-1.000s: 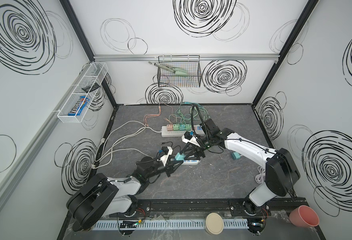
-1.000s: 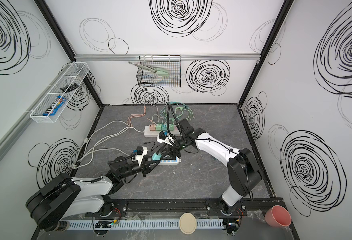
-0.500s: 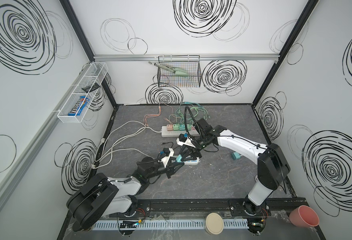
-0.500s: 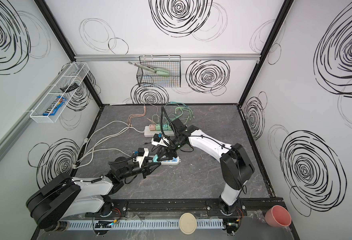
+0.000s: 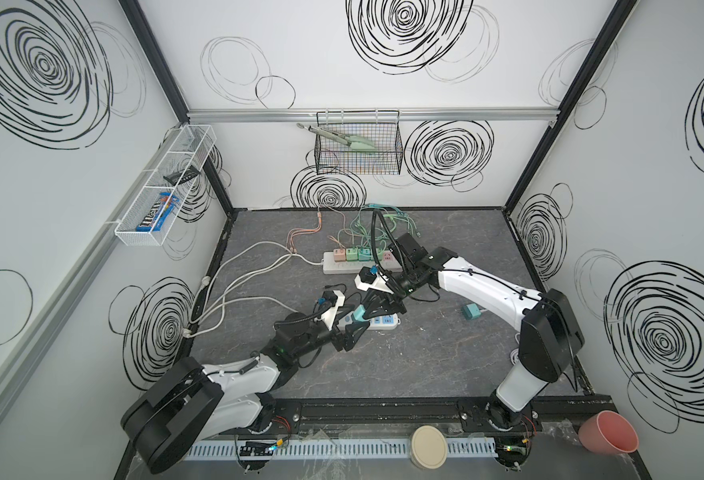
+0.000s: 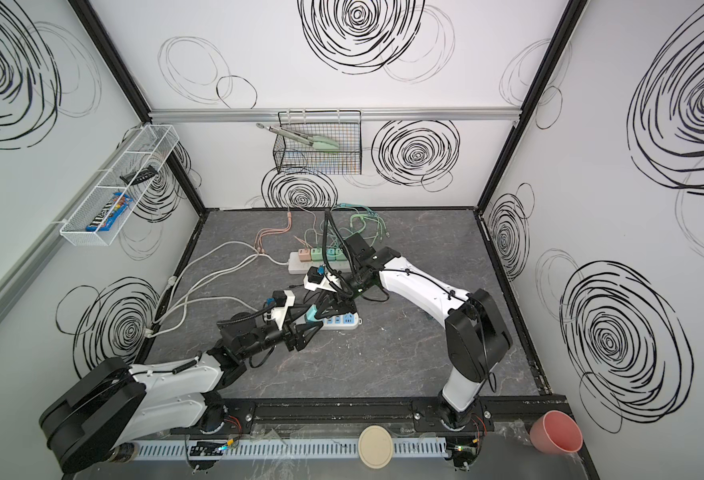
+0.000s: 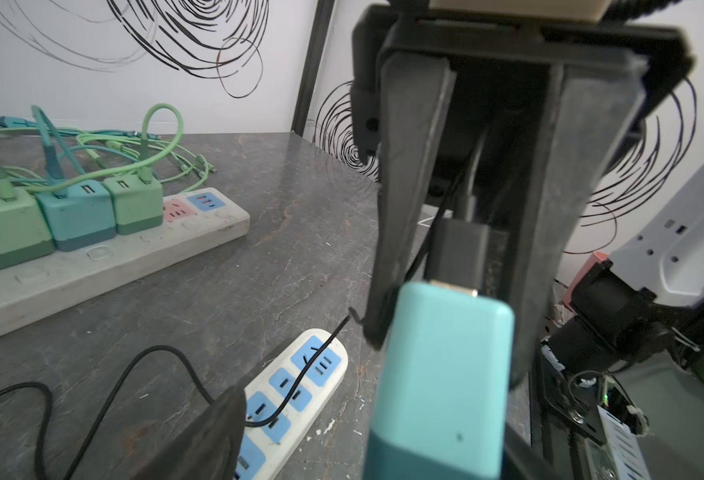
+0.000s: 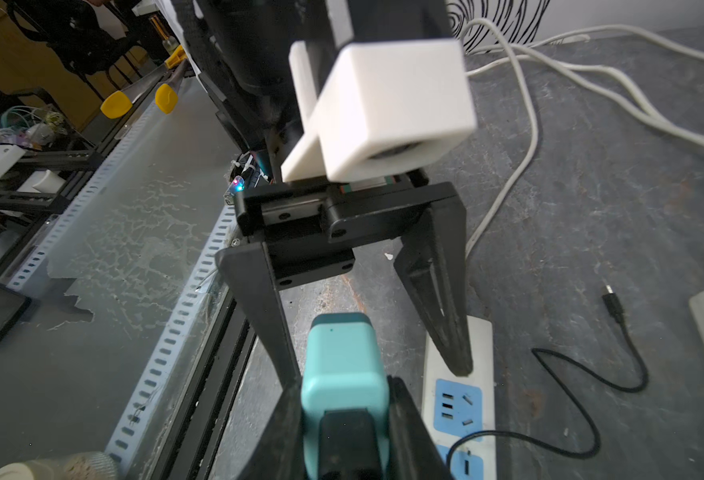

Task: Insert the plug

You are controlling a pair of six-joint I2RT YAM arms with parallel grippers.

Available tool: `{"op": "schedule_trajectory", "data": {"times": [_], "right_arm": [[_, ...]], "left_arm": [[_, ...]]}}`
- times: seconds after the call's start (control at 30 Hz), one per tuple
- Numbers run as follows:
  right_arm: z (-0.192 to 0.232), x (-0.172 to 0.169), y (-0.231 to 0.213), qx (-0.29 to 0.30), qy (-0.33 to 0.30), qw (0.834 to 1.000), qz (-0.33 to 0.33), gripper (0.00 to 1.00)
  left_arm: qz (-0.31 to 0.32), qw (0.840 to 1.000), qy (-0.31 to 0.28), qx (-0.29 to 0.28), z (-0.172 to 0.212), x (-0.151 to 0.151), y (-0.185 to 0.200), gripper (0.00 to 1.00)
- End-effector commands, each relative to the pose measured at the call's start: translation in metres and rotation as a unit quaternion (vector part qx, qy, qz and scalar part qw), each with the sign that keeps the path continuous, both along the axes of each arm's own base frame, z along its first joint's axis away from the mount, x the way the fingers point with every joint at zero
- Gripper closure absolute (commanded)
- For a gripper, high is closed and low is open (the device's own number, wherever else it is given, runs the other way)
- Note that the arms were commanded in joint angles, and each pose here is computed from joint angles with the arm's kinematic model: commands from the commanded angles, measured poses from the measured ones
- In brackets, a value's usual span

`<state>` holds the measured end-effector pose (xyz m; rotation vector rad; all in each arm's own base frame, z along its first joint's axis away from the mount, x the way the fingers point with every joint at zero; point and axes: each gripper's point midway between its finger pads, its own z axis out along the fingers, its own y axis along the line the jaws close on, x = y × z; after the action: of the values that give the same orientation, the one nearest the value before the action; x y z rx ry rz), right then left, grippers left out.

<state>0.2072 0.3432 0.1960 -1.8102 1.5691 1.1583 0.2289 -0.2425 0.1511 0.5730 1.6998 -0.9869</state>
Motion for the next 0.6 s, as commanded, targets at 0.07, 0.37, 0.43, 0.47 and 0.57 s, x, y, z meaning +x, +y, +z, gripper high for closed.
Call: {"op": "schedule_trajectory", "data": {"times": [0.07, 0.37, 0.43, 0.47, 0.57], "right_arm": [[0.024, -0.002, -0.011, 0.040, -0.035, 0.999, -0.007, 1.00], [0.045, 0.000, -0.018, 0.091, -0.069, 0.993, -0.014, 1.00], [0.048, 0.000, -0.019, 0.100, -0.077, 0.992, -0.013, 1.00], [0.050, -0.001, -0.018, 0.107, -0.080, 0.991, -0.010, 1.00], [0.055, -0.004, -0.018, 0.123, -0.089, 0.988, -0.004, 1.00]], "left_arm": [[0.082, 0.995, 0.048, -0.017, 0.002, 0.021, 0.016, 0.18], [0.151, 0.971, 0.183, -0.008, -0.021, 0.033, 0.034, 0.25], [0.161, 0.960, 0.226, -0.024, -0.023, 0.036, 0.038, 0.24], [0.157, 0.956, 0.245, -0.038, -0.021, 0.037, 0.036, 0.24], [0.147, 0.940, 0.301, -0.059, -0.024, 0.039, 0.028, 0.23]]}}
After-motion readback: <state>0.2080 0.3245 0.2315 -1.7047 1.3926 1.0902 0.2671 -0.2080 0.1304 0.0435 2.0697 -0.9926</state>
